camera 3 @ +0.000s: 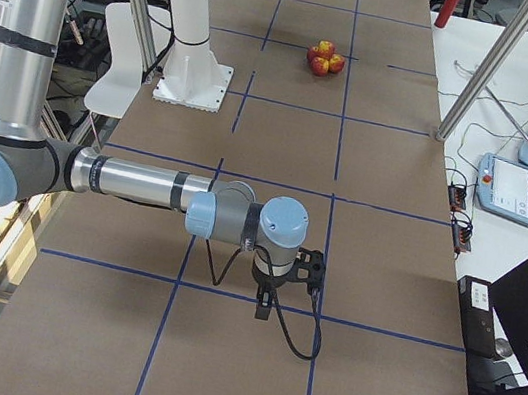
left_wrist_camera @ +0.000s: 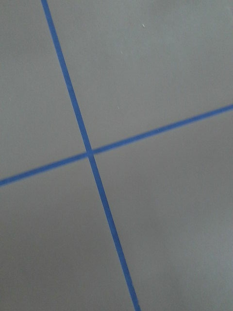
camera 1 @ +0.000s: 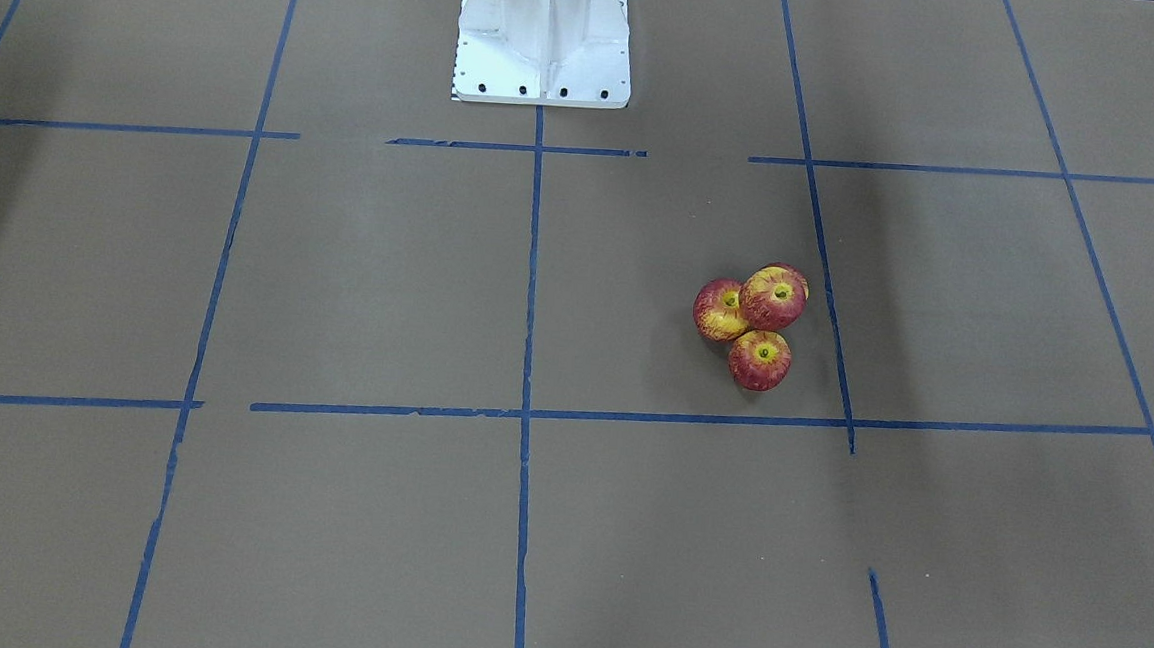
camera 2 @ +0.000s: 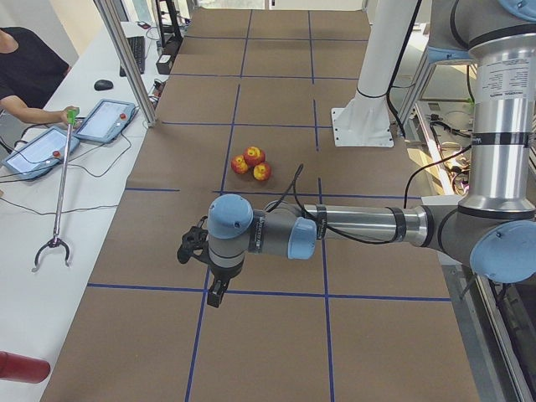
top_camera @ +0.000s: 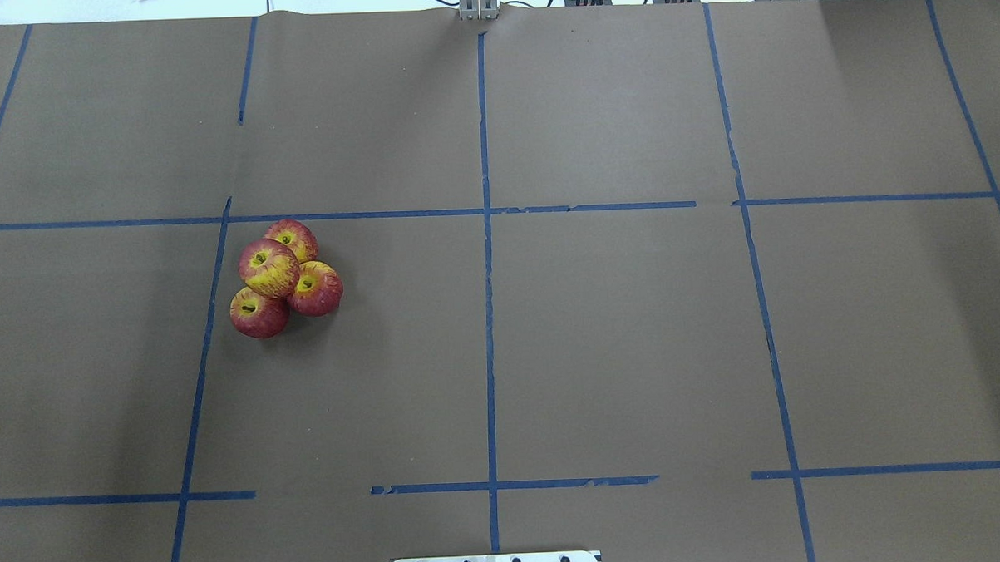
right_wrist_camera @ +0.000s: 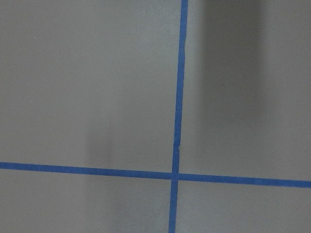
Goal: Stack apples
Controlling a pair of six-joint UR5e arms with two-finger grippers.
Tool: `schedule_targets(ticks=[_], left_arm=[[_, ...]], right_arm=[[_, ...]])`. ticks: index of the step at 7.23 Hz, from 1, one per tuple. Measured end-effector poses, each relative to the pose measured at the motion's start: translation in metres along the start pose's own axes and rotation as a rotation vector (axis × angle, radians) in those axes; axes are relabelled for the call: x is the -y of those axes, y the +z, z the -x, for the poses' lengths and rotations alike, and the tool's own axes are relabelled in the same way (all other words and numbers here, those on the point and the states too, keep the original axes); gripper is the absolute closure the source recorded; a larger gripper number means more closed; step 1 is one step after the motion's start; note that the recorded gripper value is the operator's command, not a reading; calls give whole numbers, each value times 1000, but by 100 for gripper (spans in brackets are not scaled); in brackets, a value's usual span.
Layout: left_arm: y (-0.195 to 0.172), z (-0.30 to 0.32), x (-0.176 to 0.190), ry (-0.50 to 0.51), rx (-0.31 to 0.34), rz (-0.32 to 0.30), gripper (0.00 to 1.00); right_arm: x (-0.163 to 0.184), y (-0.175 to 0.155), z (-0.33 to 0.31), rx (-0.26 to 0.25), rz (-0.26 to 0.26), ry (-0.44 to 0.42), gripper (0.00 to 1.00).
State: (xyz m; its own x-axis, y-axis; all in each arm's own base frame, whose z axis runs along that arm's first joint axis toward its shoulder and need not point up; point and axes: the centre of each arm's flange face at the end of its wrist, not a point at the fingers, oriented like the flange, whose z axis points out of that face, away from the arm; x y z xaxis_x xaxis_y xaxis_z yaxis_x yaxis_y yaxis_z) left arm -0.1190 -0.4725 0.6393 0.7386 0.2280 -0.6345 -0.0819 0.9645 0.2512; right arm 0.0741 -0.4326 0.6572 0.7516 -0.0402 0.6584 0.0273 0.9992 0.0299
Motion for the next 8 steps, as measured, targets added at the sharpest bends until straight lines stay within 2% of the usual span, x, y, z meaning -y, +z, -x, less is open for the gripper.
schedule_targets(ticks=[2,4,8], left_arm=[[-18,7,1,-76,-20,69,0],[-20,1,2,-125,-26,96,0],[12,-29,15,-37,-35,119,0]], right_arm=[[0,0,0,0,0,0,0],[0,0,0,1,1,1,0],[0,0,0,0,1,1,0]])
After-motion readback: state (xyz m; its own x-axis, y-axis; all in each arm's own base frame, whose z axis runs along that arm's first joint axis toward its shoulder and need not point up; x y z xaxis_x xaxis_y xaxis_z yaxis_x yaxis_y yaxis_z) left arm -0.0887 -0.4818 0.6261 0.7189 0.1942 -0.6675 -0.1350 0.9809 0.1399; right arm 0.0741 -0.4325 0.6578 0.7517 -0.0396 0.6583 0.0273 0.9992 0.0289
